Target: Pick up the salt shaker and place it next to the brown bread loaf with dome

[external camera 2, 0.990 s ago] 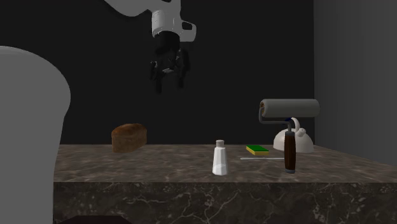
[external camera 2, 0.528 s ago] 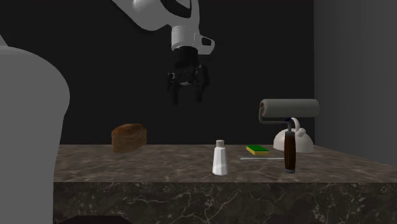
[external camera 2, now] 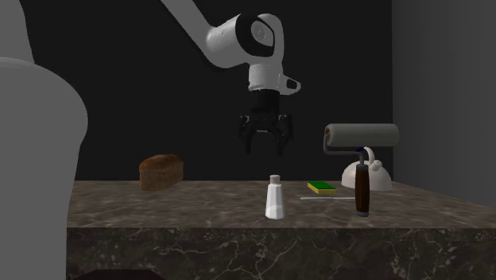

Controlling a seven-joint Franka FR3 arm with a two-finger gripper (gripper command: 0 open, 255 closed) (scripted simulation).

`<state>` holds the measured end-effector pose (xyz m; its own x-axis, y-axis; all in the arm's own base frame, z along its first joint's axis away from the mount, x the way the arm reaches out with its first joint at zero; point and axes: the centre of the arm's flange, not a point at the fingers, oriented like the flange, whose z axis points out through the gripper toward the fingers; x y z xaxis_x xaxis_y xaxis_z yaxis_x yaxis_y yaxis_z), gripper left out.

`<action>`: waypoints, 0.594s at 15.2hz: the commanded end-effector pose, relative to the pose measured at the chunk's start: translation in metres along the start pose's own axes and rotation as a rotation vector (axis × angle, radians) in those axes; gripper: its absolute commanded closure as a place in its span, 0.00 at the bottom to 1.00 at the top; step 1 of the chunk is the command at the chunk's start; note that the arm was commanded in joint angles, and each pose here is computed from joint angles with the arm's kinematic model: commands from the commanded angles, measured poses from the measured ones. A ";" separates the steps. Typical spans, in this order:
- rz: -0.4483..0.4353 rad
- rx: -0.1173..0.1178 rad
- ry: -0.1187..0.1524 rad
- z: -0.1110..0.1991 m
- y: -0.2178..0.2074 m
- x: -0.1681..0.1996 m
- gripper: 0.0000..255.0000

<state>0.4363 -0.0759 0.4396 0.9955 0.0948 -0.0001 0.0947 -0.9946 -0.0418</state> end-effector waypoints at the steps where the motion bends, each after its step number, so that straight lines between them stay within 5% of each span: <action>1: -0.021 0.016 0.005 0.018 0.014 0.016 0.00; 3: -0.040 0.033 0.010 0.034 0.027 0.034 0.00; 9: -0.042 0.035 0.010 0.062 0.028 0.036 0.00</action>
<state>0.4736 -0.0976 0.3811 0.9907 0.1358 0.0119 0.1363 -0.9877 -0.0765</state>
